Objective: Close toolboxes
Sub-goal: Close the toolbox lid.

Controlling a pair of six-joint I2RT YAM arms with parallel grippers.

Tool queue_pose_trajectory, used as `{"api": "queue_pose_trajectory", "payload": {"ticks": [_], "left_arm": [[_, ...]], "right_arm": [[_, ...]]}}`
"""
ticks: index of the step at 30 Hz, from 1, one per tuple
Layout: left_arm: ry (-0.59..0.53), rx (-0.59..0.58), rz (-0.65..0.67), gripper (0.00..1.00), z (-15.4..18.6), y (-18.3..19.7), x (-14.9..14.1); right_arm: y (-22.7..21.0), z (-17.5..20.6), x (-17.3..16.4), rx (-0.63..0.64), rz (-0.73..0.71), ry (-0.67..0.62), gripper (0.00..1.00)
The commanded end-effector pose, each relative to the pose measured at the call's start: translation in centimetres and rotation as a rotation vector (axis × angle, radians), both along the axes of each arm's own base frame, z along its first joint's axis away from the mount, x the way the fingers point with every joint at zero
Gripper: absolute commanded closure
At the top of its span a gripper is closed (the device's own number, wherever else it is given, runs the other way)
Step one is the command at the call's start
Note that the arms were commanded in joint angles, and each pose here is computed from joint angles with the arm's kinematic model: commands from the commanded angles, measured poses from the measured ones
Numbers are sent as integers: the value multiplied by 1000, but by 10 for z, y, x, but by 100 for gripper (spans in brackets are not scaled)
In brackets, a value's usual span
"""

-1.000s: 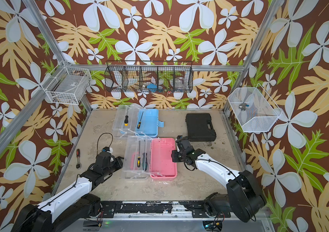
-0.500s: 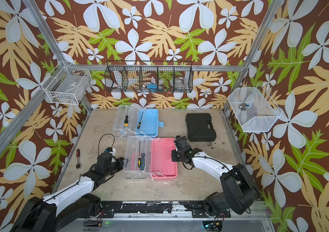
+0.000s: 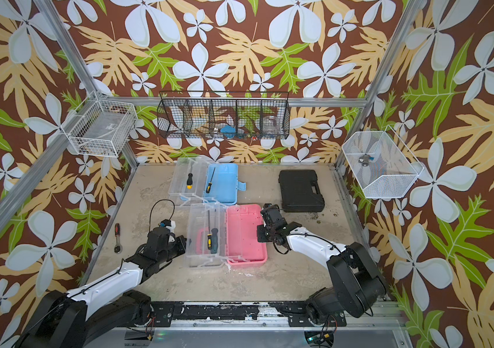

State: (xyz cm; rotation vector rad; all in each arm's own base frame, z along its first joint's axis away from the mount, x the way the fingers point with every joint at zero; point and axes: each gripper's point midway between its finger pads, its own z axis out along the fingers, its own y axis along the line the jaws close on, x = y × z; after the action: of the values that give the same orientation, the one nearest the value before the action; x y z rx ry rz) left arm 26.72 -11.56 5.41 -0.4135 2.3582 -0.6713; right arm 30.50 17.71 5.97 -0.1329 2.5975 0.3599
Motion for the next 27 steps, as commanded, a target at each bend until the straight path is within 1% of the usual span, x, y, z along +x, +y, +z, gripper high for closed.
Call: {"api": "queue_pose_trajectory", "payload": {"ticks": [1, 5, 7, 11, 15, 21, 27], "left_arm": [[-7, 66, 26, 100, 5, 10, 4], [-14, 96, 25, 100, 14, 10, 9], [-20, 119, 16, 100, 22, 7, 11], [-27, 238, -8, 100, 36, 2, 17], [-21, 366, -19, 100, 45, 1, 21], [-14, 523, -14, 100, 55, 4, 22], [-68, 658, -13, 100, 92, 4, 26]], "right_arm": [[-3, 1, 5, -25, -12, -18, 80], [-4, -2, 5, -37, -13, -13, 88], [-5, -2, 6, -48, -15, -12, 93], [-9, 0, 7, -91, -21, -23, 100], [-14, 4, 9, -153, -21, -37, 100], [-19, 2, 9, -227, -21, -38, 100], [-16, -7, 7, -244, 0, -6, 100]]}}
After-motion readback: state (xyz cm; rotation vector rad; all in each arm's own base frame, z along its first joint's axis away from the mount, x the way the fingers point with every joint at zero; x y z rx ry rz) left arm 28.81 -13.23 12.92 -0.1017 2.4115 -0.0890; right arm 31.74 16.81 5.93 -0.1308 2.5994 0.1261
